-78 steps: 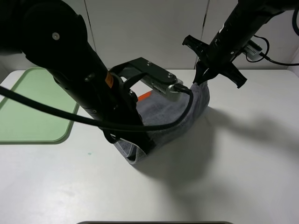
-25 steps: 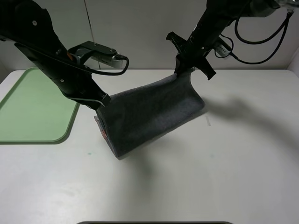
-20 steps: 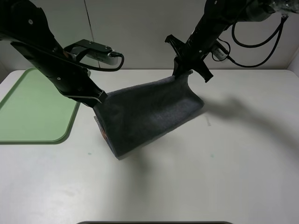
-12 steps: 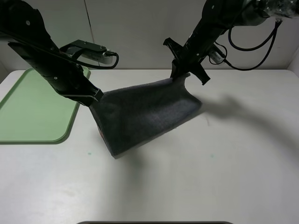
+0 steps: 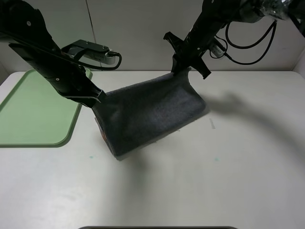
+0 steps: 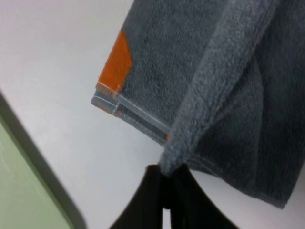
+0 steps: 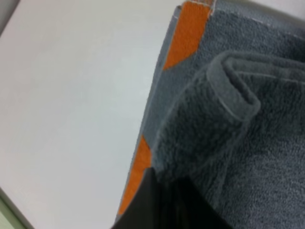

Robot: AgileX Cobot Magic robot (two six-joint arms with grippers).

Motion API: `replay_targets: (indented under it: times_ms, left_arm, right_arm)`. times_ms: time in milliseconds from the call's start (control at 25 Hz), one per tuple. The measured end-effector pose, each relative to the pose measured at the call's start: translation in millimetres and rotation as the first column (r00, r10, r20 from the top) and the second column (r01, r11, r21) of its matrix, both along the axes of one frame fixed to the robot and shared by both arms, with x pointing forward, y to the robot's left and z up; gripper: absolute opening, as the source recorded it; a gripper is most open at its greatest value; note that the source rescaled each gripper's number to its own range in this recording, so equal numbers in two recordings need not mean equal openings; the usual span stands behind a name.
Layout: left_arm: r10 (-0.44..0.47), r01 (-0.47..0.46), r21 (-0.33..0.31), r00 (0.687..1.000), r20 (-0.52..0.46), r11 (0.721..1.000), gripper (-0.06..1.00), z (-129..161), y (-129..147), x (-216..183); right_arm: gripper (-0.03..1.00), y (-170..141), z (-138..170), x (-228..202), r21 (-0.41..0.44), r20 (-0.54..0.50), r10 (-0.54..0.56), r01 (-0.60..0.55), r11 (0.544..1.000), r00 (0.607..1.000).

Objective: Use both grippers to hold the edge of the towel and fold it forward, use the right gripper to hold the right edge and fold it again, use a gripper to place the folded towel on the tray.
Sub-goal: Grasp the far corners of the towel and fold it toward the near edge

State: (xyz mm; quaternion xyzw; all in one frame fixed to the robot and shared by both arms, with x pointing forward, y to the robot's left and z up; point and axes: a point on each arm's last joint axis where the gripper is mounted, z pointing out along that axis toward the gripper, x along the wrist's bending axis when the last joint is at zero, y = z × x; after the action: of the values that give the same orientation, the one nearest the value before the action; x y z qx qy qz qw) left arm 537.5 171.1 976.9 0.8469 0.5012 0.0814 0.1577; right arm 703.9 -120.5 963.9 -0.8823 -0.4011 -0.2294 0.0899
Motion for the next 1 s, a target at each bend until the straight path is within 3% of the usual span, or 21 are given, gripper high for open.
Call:
replay_targets:
  times_ms: [520,640,680,720,800,880,1000]
  left_arm:
    - [0.001,-0.001,-0.003,1.0,0.007,1.0,0.0,0.2,-0.2,0.6]
    - [0.001,-0.001,-0.003,1.0,0.007,1.0,0.12,0.2,-0.2,0.6]
    - [0.0,0.0,-0.002,1.0,0.008,1.0,0.22,0.2,-0.1,0.6]
    - [0.0,0.0,-0.002,1.0,0.008,1.0,0.37,0.2,-0.1,0.6]
    - [0.0,0.0,-0.002,1.0,0.007,1.0,0.73,0.2,-0.2,0.6]
    - [0.0,0.0,-0.002,1.0,0.007,1.0,0.89,0.2,-0.2,0.6]
    - [0.0,0.0,-0.002,1.0,0.008,1.0,0.97,0.2,-0.1,0.6]
  right_arm:
    - [0.0,3.9,-0.1,0.7,0.028,0.014,0.043,-0.043,0.999,0.999]
    - [0.01,4.3,0.5,1.1,0.031,0.021,0.049,-0.05,0.998,0.999]
    - [0.06,4.8,0.9,1.6,0.033,0.031,0.055,-0.056,0.998,0.998]
    - [0.17,5.6,1.7,2.5,0.04,0.048,0.065,-0.067,0.997,0.997]
    - [0.57,7.8,3.6,4.3,0.06,0.079,0.078,-0.083,0.995,0.994]
    - [0.84,9.6,5.6,6.0,0.088,0.097,0.064,-0.072,0.994,0.993]
    - [0.96,10.2,6.1,6.3,0.099,0.098,0.058,-0.068,0.993,0.993]
